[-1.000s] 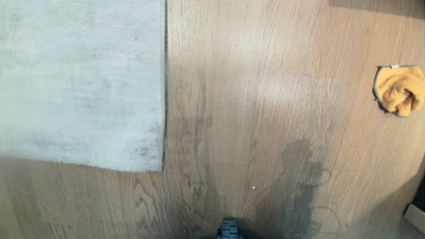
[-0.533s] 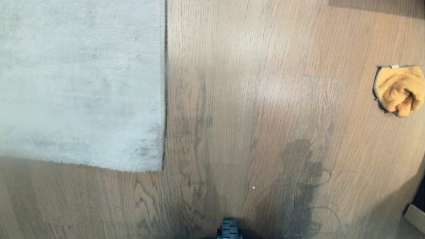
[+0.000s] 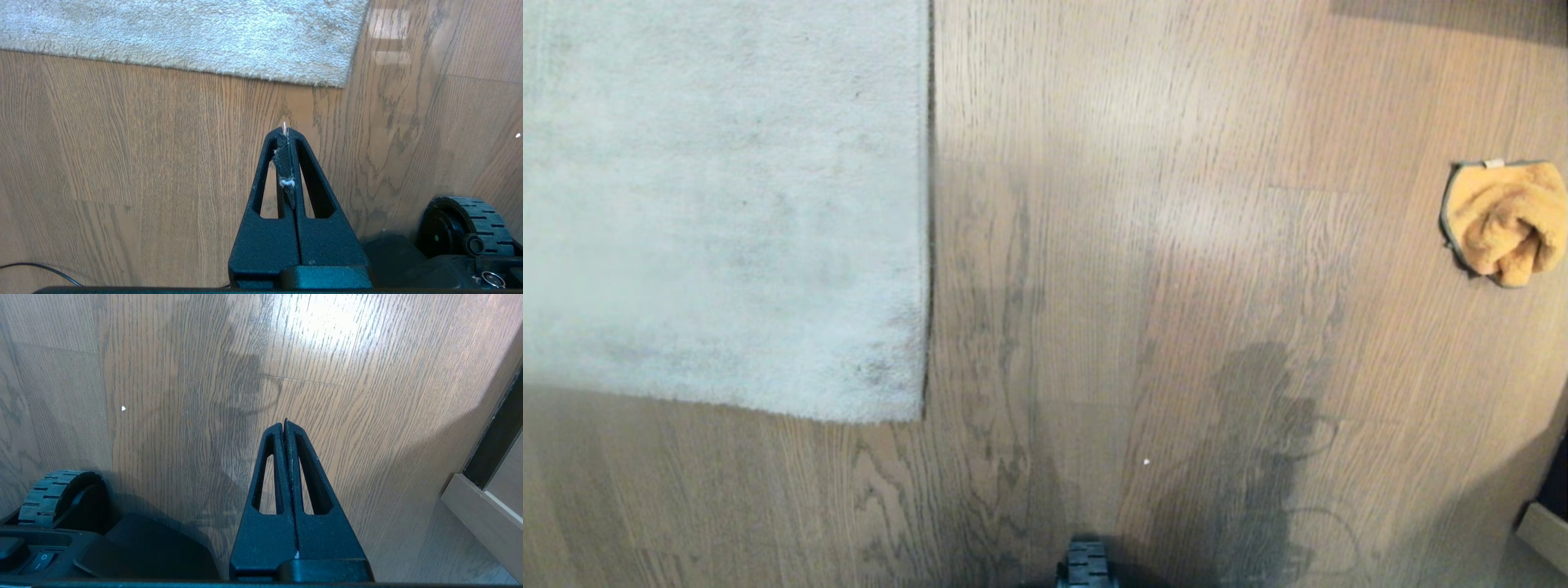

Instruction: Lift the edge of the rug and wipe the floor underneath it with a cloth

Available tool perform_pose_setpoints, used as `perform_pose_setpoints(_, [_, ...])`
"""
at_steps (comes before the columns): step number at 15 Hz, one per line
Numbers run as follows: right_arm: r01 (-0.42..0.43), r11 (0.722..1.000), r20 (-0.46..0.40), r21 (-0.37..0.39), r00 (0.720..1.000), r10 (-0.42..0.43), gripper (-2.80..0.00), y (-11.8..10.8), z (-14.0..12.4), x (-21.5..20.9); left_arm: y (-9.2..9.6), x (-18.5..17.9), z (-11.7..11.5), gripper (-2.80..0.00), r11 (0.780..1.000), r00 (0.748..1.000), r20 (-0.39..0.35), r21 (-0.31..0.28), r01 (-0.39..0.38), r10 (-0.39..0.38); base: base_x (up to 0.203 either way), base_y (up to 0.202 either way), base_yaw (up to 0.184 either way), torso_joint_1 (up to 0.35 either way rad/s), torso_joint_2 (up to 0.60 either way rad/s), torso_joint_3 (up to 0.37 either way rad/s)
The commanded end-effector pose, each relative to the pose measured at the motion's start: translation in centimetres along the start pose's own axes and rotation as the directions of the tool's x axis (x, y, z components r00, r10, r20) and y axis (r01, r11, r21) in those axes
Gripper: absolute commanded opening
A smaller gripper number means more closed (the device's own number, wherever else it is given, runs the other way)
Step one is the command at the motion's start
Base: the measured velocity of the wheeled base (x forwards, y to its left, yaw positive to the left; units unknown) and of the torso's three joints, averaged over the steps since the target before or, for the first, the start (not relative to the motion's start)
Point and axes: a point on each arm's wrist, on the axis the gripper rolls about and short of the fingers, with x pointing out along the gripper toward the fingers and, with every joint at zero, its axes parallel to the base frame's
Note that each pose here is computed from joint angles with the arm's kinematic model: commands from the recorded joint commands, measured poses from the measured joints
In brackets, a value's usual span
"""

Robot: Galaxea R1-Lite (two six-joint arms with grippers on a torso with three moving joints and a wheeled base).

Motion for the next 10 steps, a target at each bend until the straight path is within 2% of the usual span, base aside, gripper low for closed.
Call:
perform_pose_setpoints(1, [-0.002, 1.000, -0.003, -0.001, 1.000, 0.002, -2.80, 0.00, 0.01, 0.03, 0.00, 0.00, 0.00, -2.80, 1.000, 1.000, 0.000, -0.001, -0.001, 0.001, 0.000, 0.000, 0.000, 0.000, 0.00, 0.000])
perform_pose_setpoints(10, [-0.001, 1.000, -0.004, -0.001, 1.000, 0.001, -2.80, 0.00, 0.01, 0.03, 0.00, 0.00, 0.00, -2.80, 1.000, 1.000, 0.000, -0.008, -0.001, 0.001, 0.000, 0.000, 0.000, 0.000, 0.00, 0.000])
